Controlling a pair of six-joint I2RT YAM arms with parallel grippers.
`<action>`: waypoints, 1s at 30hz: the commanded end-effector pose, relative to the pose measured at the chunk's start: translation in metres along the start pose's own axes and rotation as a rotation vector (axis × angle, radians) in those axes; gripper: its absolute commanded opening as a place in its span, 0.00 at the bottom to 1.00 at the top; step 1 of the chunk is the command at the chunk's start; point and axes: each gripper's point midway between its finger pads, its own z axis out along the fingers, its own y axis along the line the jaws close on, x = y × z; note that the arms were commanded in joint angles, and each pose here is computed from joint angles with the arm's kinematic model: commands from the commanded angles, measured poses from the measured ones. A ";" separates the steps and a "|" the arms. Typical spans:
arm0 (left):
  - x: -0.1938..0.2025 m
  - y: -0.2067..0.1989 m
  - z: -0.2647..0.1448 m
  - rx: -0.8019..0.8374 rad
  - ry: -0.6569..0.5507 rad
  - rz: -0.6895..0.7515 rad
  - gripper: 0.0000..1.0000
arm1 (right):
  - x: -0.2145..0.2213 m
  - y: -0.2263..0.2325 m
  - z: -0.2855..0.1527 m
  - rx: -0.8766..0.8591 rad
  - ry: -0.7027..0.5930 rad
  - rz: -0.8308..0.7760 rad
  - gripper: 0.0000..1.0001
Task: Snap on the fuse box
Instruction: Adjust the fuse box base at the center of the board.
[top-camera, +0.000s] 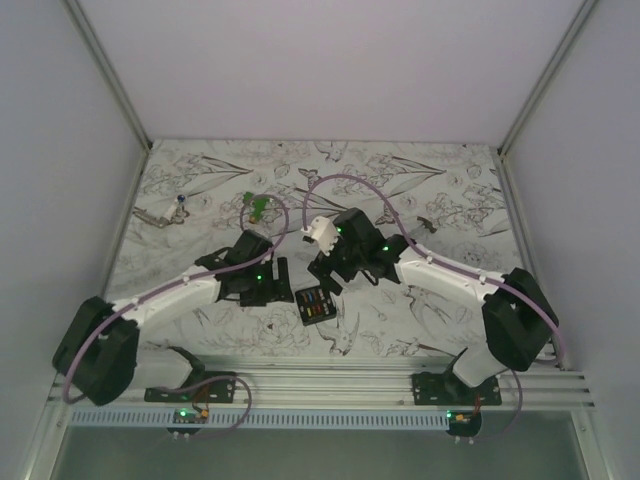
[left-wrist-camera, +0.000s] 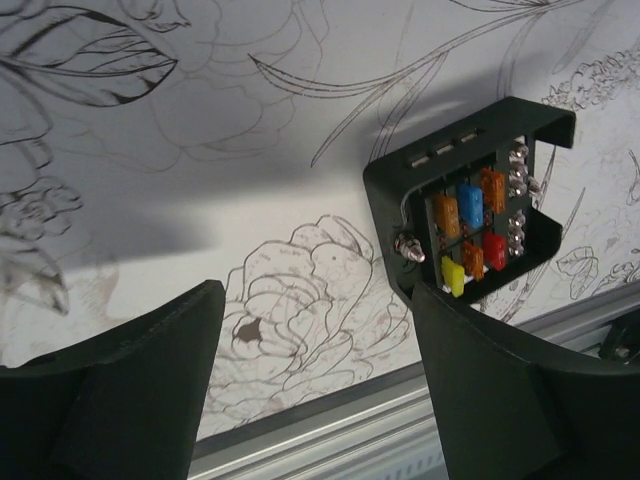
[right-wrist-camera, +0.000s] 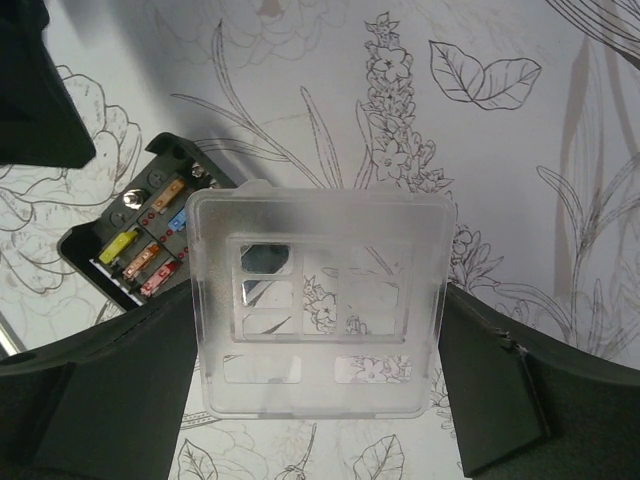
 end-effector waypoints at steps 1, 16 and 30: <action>0.001 -0.012 0.023 0.059 0.038 -0.048 0.78 | -0.008 -0.014 -0.009 0.083 -0.028 -0.011 0.83; -0.036 0.020 0.060 -0.152 0.036 0.004 0.51 | 0.001 -0.019 -0.023 0.143 -0.054 0.019 0.86; -0.089 -0.039 0.058 0.042 0.010 0.173 0.66 | -0.017 0.005 -0.007 -0.018 -0.080 -0.059 0.86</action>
